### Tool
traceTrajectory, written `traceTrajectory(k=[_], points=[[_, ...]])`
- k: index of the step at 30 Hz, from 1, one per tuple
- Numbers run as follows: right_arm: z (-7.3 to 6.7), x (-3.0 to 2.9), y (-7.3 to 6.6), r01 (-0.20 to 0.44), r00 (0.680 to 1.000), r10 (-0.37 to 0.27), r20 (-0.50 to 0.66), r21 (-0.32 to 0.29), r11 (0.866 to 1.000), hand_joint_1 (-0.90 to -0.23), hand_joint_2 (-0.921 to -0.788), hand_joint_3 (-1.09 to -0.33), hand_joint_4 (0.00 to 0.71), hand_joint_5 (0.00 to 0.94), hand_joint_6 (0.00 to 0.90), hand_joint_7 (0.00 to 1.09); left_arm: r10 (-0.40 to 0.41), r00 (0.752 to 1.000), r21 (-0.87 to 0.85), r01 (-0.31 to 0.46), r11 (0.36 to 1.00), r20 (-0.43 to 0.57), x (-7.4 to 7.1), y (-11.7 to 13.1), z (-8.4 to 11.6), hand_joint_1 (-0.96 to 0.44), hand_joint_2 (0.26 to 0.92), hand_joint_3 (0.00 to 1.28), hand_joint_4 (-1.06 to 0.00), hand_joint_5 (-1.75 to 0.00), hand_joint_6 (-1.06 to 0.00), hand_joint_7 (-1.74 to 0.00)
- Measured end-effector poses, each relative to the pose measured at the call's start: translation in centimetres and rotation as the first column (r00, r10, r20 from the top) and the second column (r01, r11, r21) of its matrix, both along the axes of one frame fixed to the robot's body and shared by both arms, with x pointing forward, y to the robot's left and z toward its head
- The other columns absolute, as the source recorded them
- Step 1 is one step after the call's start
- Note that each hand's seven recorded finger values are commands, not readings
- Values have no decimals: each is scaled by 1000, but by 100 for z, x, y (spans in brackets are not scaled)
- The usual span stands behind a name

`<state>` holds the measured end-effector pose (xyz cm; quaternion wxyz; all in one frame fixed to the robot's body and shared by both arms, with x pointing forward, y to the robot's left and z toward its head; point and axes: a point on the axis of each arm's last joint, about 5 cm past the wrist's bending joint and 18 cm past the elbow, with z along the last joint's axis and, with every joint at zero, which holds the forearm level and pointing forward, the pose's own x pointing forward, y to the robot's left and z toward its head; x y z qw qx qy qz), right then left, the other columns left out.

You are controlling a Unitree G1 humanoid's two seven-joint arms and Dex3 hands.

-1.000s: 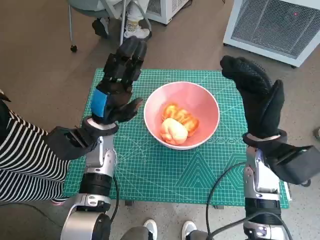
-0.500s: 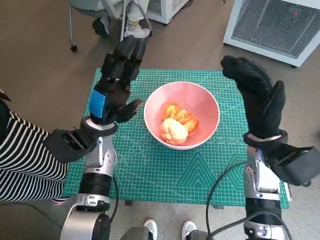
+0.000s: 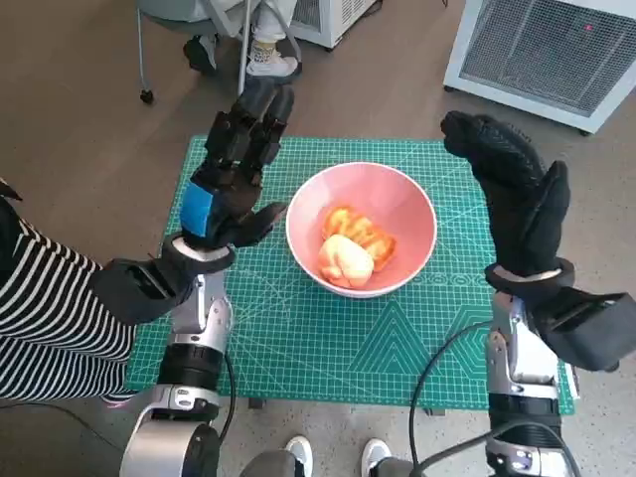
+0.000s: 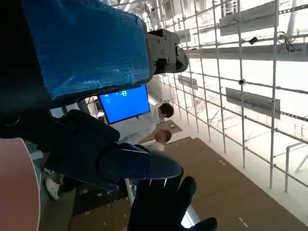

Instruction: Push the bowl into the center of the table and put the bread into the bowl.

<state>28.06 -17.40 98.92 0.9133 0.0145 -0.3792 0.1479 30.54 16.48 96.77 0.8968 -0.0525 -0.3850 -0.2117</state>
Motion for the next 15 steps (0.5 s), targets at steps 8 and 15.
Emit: traceTrajectory(k=[8,15], points=[[-42,-34,-32,5,1000,-5,-10,1,1000,-635,-921,-723,164,1,133,367,0,1000,10,0,1000,-1,-1,-15,2,-647,921,255,-99,-4,-17,-317],[-39,-45,-53,12,1000,-12,-9,2,1000,-629,-921,-724,169,3,133,366,-5,1000,16,5,1000,-3,-6,-30,-4,-646,921,262,-99,-3,-19,-317]])
